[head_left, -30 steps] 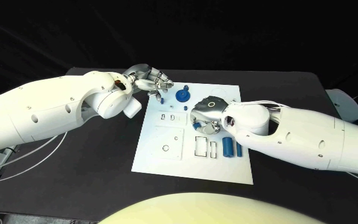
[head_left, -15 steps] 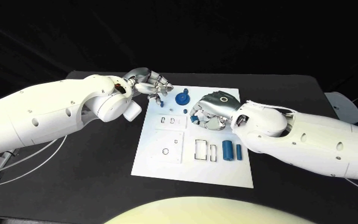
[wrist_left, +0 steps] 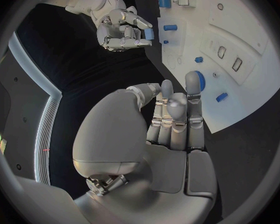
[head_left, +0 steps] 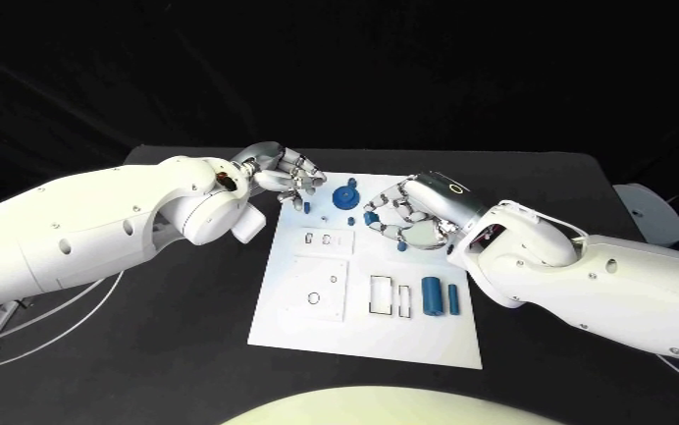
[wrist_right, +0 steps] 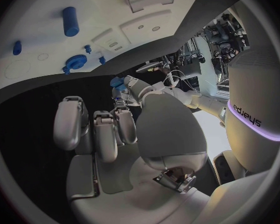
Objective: Assemble the parts on the task board
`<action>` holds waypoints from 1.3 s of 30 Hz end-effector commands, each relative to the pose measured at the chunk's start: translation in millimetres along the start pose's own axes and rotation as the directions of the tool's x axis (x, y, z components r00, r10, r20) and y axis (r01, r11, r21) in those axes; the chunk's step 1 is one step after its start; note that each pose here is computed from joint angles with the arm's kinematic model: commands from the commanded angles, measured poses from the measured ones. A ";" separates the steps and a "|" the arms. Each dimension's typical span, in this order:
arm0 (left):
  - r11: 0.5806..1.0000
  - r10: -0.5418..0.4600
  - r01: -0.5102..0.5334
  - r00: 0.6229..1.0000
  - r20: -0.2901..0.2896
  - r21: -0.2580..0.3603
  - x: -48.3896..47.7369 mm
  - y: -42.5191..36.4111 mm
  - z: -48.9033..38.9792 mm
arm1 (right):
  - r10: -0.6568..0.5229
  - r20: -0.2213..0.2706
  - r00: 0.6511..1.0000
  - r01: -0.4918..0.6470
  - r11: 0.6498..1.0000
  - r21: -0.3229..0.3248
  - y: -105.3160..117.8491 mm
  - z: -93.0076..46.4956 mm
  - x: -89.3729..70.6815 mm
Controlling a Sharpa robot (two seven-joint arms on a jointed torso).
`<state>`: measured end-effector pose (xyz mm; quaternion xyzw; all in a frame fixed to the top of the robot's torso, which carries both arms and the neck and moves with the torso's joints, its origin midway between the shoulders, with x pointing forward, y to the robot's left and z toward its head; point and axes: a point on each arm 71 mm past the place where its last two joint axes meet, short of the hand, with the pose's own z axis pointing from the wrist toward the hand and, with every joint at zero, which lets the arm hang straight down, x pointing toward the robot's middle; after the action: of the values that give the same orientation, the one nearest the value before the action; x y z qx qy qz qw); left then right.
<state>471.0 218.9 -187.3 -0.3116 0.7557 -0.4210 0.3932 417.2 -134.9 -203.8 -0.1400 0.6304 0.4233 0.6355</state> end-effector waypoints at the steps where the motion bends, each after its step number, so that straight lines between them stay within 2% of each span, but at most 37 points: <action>1: 0.999 -0.006 0.006 1.000 -0.004 0.047 2.4 -2.9 -1.1 | 0.059 0.087 0.994 -0.057 0.998 -0.024 3.9 -3.9 -7.2; 4: 0.997 -0.009 0.009 1.000 -0.002 0.078 3.9 -4.3 -2.1 | 0.084 0.093 0.992 -0.083 0.996 -0.009 3.2 -7.4 -9.1; 9: 0.991 -0.002 0.002 1.000 0.001 0.135 6.8 -6.9 -3.8 | 0.159 0.092 0.983 -0.165 0.985 0.054 -4.6 -11.4 -10.2; 16: 0.975 0.057 -0.058 0.998 0.010 0.212 9.5 -11.4 -5.5 | 0.257 0.074 0.964 -0.265 0.955 0.132 -15.1 -13.8 -8.4; 23: 0.953 0.139 -0.136 0.990 0.009 0.270 13.2 -15.6 -6.5 | 0.295 0.052 0.954 -0.299 0.941 0.157 -18.2 -13.7 -6.0; 32: 0.931 0.205 -0.197 0.979 0.006 0.309 16.6 -18.6 -7.0 | 0.328 0.036 0.944 -0.329 0.926 0.183 -22.4 -12.6 -3.9; 39: 0.895 0.297 -0.282 0.955 0.009 0.345 21.3 -21.8 -6.9 | 0.364 0.027 0.931 -0.361 0.908 0.212 -26.8 -11.4 -2.3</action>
<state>460.3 200.5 -175.3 -0.1617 0.7180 -0.4848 0.4725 428.6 -161.1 -210.6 0.0347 0.6786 0.4558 0.5749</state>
